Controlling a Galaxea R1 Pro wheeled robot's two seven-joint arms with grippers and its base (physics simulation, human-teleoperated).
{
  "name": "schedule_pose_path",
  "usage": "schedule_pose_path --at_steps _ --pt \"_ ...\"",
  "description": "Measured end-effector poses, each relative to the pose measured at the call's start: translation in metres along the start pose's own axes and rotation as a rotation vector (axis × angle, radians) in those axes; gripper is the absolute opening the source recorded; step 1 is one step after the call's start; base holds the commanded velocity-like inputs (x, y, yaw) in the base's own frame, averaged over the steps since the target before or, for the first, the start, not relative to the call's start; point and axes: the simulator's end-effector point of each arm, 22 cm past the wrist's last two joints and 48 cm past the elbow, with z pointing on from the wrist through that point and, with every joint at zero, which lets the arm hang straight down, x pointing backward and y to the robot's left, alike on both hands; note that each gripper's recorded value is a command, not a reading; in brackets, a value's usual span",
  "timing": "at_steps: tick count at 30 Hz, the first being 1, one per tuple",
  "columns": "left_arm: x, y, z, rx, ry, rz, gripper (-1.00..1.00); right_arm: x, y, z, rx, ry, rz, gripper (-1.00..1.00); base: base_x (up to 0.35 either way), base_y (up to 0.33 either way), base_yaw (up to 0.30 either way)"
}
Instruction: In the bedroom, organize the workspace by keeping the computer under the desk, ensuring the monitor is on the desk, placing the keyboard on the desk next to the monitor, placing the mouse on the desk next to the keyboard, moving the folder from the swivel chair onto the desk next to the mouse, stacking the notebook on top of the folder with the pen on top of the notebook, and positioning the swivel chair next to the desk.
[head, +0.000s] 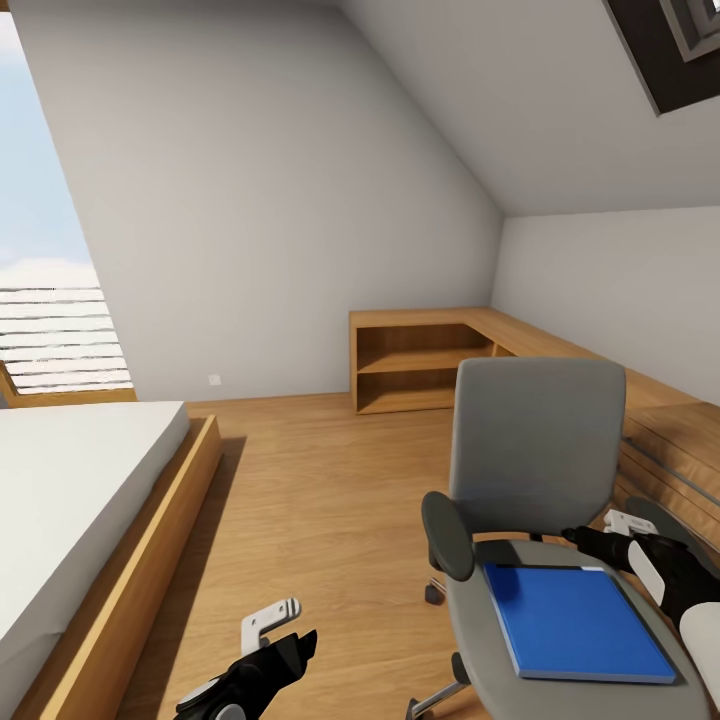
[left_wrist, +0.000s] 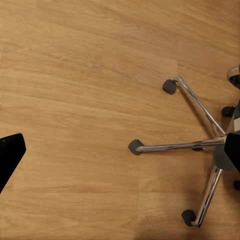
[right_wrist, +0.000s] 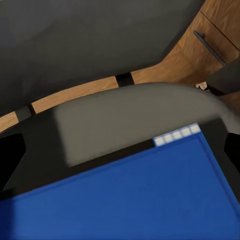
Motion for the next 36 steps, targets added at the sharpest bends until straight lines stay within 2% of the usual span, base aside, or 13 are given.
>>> schedule_pose_path --at_steps 9,19,36 --pt "0.0 0.0001 0.0 0.0 0.0 0.0 1.0 -0.0003 0.0006 0.0 -0.002 0.0 0.0 1.0 0.0 0.0 0.0" --pt "0.0 -0.0004 -0.0001 0.0 -0.001 0.003 1.0 0.0001 0.0004 0.0 0.0 0.0 -0.001 1.0 0.115 0.0 0.0" --pt "0.0022 -0.0005 0.0019 0.0 -0.003 0.005 1.0 0.0037 -0.0014 0.0025 0.001 0.001 -0.002 1.0 0.004 0.0 0.0"
